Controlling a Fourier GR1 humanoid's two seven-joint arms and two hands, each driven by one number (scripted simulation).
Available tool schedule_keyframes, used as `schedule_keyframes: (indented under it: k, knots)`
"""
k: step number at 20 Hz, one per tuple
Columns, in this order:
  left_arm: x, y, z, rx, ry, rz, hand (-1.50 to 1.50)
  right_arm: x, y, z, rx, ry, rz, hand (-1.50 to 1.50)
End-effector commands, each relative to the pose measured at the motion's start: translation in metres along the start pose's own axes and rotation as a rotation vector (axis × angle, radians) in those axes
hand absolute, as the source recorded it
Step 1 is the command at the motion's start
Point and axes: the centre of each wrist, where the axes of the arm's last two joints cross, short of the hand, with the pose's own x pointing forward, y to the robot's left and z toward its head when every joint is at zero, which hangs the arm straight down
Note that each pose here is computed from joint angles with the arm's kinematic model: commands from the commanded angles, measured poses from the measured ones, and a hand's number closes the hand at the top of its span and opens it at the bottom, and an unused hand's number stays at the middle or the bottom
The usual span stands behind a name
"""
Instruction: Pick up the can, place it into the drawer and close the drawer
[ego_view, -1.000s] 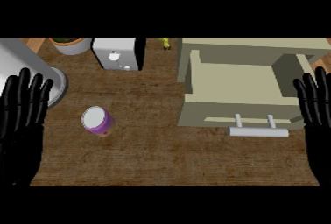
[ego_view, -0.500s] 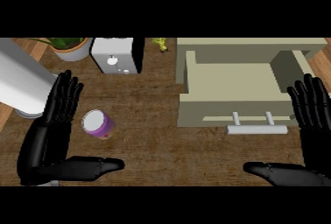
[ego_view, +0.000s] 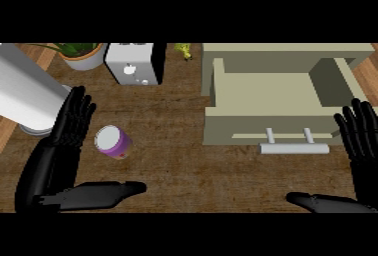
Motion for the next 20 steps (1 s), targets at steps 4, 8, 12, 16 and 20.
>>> schedule_keyframes:
  k: [4,8,12,16,20]
  knots:
    - [0.010,0.013,0.016,0.051,0.038,0.035,-1.50,-0.019,-0.010,0.014,-0.007,0.023,-0.007,-1.50]
    - [-0.017,0.026,-0.007,0.080,0.061,0.029,-1.50,-0.012,-0.033,0.024,-0.020,-0.010,-0.011,-1.50]
    - [-0.034,0.011,0.001,0.087,0.080,0.019,-1.50,-0.015,-0.041,0.023,-0.004,-0.008,-0.004,-1.50]
    - [-0.052,0.004,-0.003,0.080,0.081,0.031,-1.50,-0.026,-0.033,0.040,-0.002,0.010,-0.002,-1.50]
    - [-0.052,0.016,-0.021,0.079,0.085,0.019,-1.50,-0.013,-0.043,0.030,0.010,0.021,0.012,-1.50]
